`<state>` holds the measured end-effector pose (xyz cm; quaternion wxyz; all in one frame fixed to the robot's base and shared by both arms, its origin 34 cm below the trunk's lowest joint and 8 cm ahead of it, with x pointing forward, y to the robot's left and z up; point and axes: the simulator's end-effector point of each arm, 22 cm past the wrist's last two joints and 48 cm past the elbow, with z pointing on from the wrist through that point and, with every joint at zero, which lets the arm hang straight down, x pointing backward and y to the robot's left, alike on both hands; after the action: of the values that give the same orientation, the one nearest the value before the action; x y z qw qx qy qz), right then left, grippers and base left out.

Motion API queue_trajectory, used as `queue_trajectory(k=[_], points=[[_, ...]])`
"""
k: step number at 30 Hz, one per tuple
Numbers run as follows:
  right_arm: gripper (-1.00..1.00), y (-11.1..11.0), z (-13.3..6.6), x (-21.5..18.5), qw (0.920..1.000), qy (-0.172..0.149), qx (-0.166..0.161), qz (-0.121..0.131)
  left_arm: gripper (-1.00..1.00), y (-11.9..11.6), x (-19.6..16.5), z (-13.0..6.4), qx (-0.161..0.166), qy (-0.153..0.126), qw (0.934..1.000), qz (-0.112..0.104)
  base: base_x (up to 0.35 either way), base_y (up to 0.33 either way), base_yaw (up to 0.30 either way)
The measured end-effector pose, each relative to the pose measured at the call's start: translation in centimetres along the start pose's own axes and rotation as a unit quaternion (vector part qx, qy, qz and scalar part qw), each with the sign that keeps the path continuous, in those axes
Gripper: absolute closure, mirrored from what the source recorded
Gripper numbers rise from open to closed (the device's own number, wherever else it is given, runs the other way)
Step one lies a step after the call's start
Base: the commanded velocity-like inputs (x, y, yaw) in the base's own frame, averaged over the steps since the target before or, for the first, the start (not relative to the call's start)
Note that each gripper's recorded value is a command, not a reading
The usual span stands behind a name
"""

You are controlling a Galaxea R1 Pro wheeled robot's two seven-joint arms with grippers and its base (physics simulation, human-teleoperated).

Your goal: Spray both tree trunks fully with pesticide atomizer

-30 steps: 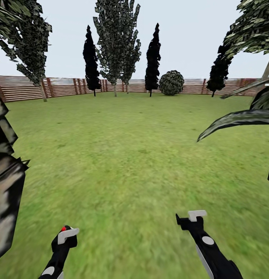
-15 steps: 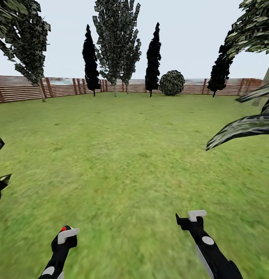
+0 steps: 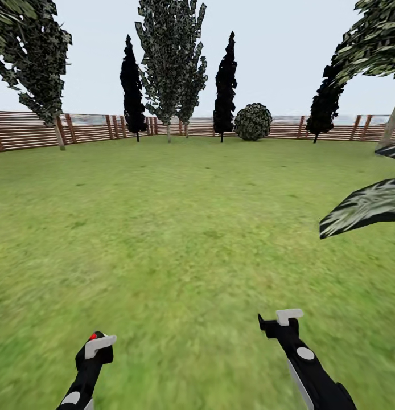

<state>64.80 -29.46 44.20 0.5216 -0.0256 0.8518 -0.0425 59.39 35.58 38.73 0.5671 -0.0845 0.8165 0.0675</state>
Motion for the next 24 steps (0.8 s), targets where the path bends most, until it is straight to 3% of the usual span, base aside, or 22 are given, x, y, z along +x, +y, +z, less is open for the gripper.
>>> queue_trajectory(k=[15,24], points=[[-1.0,0.0,0.0,0.0,1.0,0.0,0.0,0.0,1.0,0.0,0.0,0.0,0.0,0.0,1.0,0.0,0.34,0.0,0.003],[-1.0,0.01,0.01,0.0,1.0,0.0,0.0,0.0,1.0,0.0,0.0,0.0,0.0,0.0,1.0,0.0,0.34,0.0,0.23]])
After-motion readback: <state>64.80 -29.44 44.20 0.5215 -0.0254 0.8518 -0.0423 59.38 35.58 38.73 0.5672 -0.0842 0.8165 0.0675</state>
